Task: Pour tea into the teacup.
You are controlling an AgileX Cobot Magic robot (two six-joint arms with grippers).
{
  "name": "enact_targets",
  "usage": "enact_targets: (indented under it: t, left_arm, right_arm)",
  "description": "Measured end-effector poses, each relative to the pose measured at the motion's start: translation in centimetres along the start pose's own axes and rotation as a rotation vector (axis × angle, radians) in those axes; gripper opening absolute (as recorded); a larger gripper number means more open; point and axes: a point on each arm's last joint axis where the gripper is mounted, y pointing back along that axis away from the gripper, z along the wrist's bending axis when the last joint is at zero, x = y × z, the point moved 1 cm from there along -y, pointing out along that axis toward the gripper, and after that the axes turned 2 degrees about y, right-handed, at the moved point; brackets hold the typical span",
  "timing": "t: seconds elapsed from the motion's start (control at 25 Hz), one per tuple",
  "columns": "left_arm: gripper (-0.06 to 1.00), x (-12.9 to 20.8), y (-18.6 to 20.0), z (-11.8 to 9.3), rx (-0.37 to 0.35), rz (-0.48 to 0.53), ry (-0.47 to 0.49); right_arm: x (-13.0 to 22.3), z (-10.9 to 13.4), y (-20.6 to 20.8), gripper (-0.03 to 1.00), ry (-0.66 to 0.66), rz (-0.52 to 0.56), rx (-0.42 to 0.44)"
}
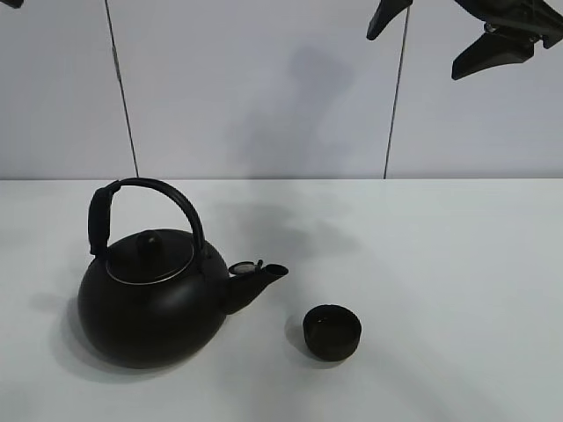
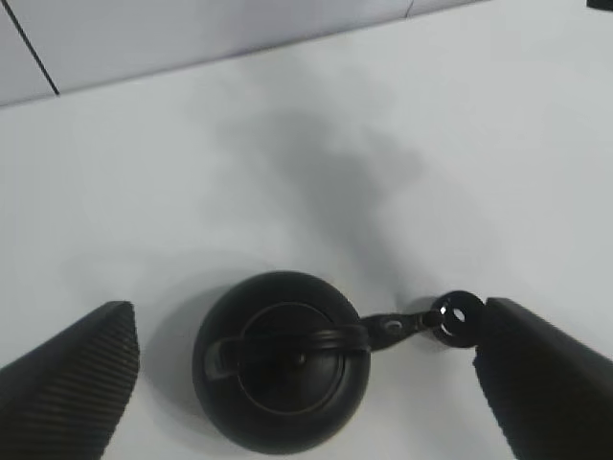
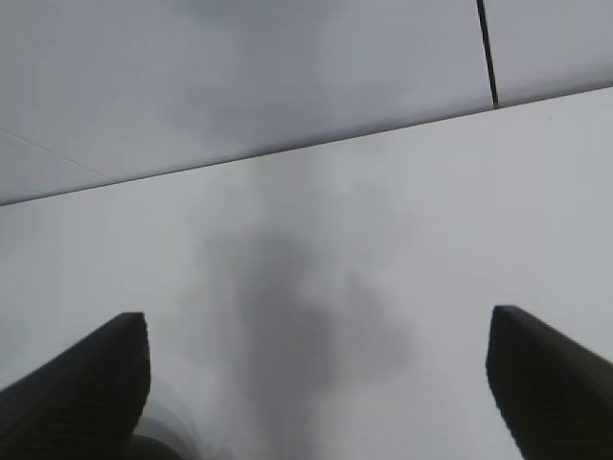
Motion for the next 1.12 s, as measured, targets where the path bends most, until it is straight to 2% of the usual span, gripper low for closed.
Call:
enact_targets:
  t: [0.24, 0.4, 0.56, 1.12]
  left_arm:
    - [0.69, -2.3, -4.0, -0.4, 0.063, 0.223, 0.067]
    - [0.69, -3.4, -6.8, -0.8, 0.097, 0.3, 0.095]
    - [0.69, -3.3, -9.0, -0.7, 0.095, 0.372, 0.102]
    - [0.69, -3.5, -9.5, -0.7, 0.096, 0.341, 0.105]
  right_arm:
    - [0.0, 0.0, 0.0, 0.66, 0.0, 0.0, 0.0]
    - [0.0, 0.1, 0.0, 0.66, -0.016, 0.001, -0.009]
    - [0.0, 0.3, 0.0, 0.66, -0.051, 0.004, -0.028]
    - [1.2, 0.2, -0.2, 0.66, -0.065, 0.117, -0.021]
